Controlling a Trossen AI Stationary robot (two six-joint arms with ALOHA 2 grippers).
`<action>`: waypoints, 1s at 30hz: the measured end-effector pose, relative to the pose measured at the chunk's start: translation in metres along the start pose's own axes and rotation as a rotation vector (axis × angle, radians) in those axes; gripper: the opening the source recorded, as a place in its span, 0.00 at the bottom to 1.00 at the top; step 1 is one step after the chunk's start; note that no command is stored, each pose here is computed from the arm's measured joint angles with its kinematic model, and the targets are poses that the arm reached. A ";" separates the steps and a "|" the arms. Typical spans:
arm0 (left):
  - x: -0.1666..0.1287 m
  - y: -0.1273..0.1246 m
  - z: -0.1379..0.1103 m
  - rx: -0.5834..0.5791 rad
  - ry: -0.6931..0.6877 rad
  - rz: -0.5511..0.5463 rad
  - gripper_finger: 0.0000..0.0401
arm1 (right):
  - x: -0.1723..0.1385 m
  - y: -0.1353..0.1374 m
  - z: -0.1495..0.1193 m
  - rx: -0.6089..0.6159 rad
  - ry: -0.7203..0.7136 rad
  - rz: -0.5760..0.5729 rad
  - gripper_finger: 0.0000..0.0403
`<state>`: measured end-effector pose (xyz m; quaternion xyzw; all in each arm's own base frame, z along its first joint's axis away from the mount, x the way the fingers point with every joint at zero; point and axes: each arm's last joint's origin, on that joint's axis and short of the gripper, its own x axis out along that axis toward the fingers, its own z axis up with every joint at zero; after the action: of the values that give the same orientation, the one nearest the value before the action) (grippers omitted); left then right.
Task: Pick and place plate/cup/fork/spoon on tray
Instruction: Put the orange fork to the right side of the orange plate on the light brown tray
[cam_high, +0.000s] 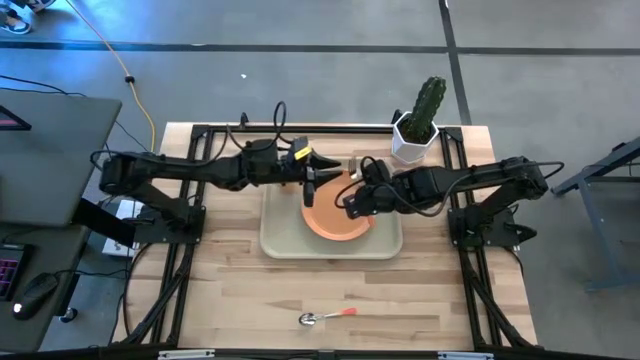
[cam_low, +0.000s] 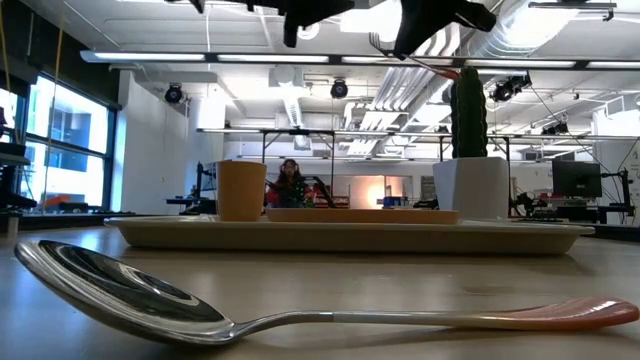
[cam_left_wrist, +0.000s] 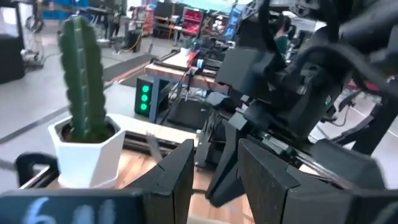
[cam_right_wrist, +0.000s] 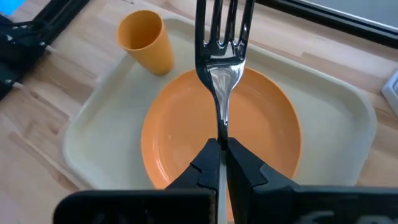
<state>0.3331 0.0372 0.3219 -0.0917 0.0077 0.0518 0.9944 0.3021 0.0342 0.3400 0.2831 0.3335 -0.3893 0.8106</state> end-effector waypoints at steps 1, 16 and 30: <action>0.003 0.000 -0.003 0.002 0.002 -0.006 0.29 | 0.000 0.000 0.000 -0.009 -0.002 0.003 0.00; 0.010 0.003 -0.007 0.004 -0.017 -0.002 0.29 | -0.005 -0.029 -0.009 -0.002 0.025 -0.284 0.00; -0.007 0.004 0.010 0.019 -0.034 0.072 0.29 | 0.078 -0.121 -0.057 0.282 0.127 -0.181 0.00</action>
<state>0.3254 0.0422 0.3308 -0.0812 -0.0053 0.0892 0.9927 0.2213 -0.0244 0.2213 0.3867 0.3501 -0.4850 0.7019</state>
